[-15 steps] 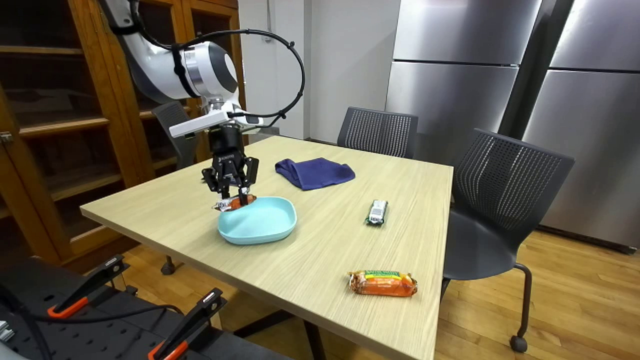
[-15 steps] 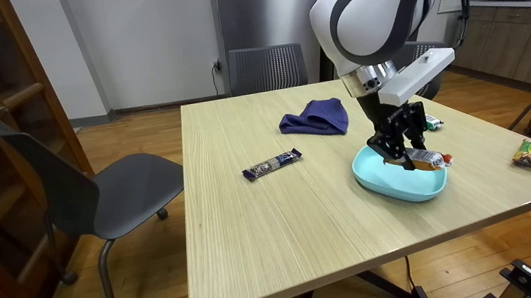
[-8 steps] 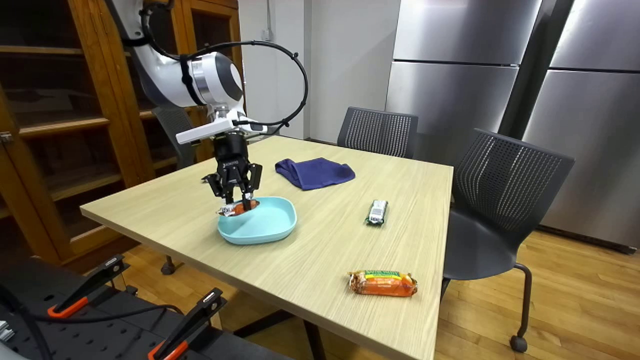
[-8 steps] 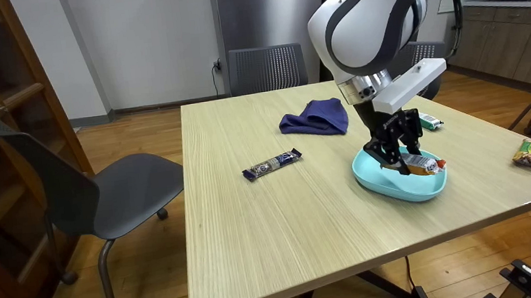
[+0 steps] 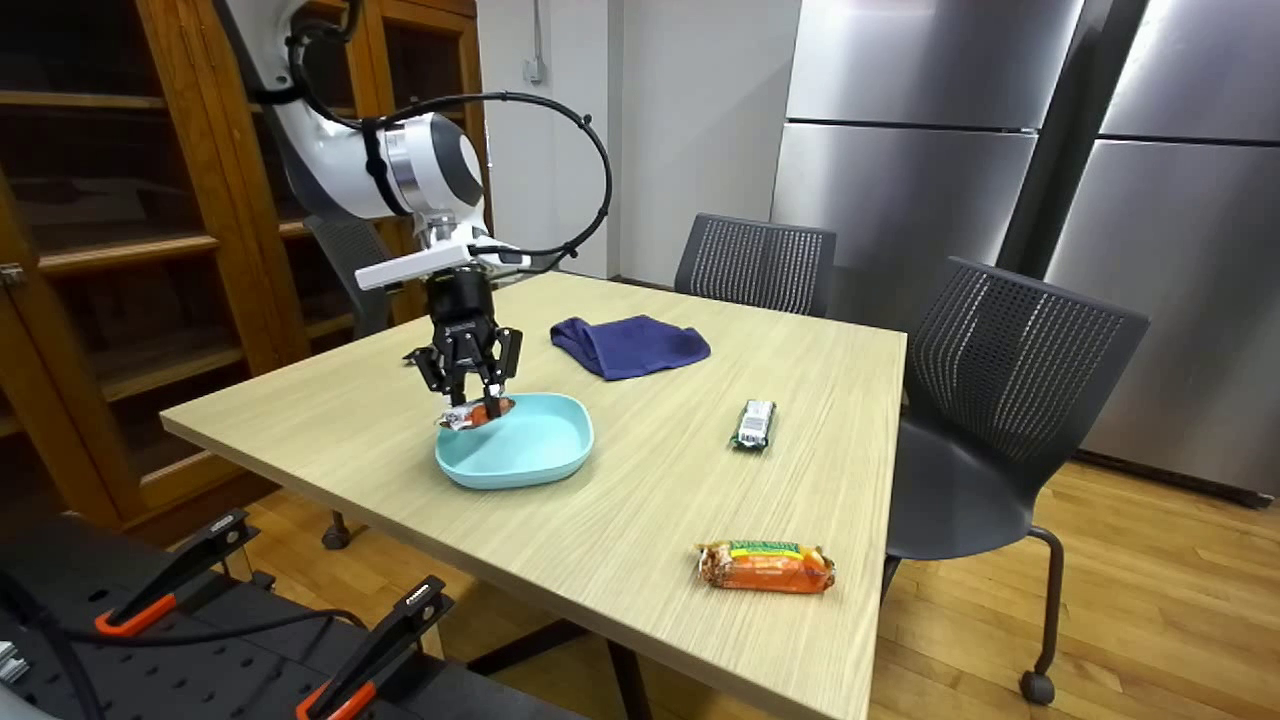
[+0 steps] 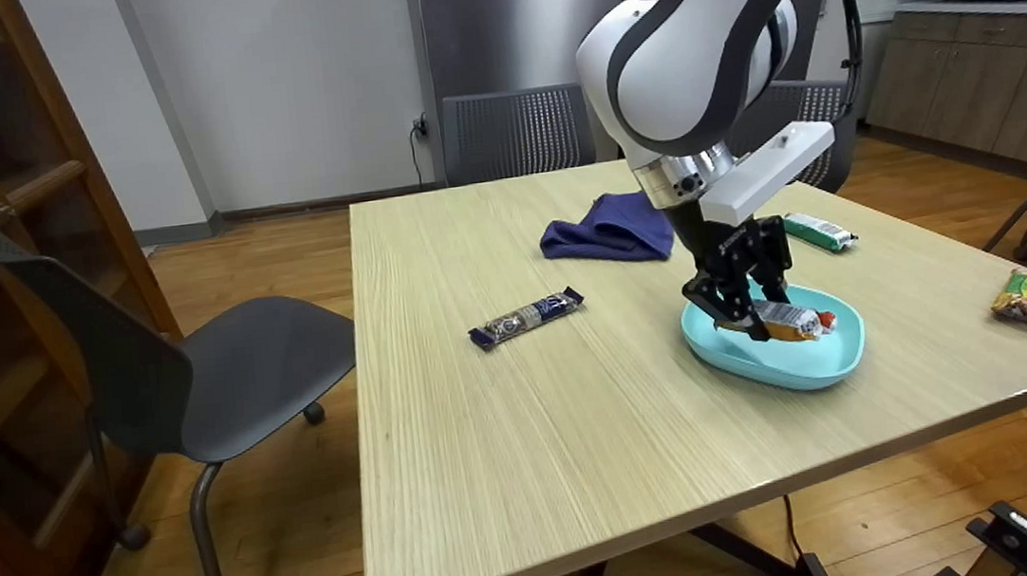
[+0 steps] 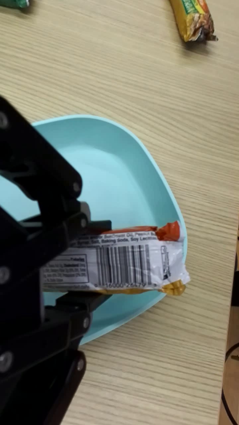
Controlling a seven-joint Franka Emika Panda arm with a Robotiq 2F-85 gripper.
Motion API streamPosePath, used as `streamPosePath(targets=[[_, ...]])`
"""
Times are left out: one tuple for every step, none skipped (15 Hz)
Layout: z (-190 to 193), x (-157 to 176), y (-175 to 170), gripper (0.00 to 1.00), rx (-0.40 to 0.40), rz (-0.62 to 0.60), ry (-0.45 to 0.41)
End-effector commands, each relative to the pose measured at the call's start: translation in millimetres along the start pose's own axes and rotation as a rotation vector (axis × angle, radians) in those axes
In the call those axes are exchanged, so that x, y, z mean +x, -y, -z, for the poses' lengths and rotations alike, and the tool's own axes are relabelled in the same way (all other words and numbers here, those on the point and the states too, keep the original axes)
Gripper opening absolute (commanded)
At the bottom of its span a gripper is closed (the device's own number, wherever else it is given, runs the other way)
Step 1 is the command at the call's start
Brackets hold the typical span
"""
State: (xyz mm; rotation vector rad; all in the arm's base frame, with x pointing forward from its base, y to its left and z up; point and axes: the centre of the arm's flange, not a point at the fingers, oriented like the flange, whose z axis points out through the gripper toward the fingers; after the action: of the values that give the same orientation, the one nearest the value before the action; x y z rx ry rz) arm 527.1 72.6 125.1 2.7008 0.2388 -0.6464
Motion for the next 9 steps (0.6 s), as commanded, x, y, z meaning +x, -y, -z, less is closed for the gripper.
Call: streamPosePath(targets=[[0.6,4.2,2.6,0.17,-0.005,0.036,0.025],[-0.5,4.5,2.3,0.62,0.003,0.036,0.038],[-0.3,3.9,1.2,0.69,0.005,0.034,0.039],[0.3,3.4,0.6,0.76,0.007,0.033,0.038],[3.0,1.8,-1.0,0.82,0.012,0.03,0.037],[7.5,-2.1,-2.6,0.9,0.016,0.03,0.032],[12.1,-5.2,-3.6,0.97,0.02,0.03,0.025],[17.8,-7.3,-4.3,1.0,0.031,0.025,0.017],[22.7,-7.9,-4.4,1.0,0.045,0.023,0.011]])
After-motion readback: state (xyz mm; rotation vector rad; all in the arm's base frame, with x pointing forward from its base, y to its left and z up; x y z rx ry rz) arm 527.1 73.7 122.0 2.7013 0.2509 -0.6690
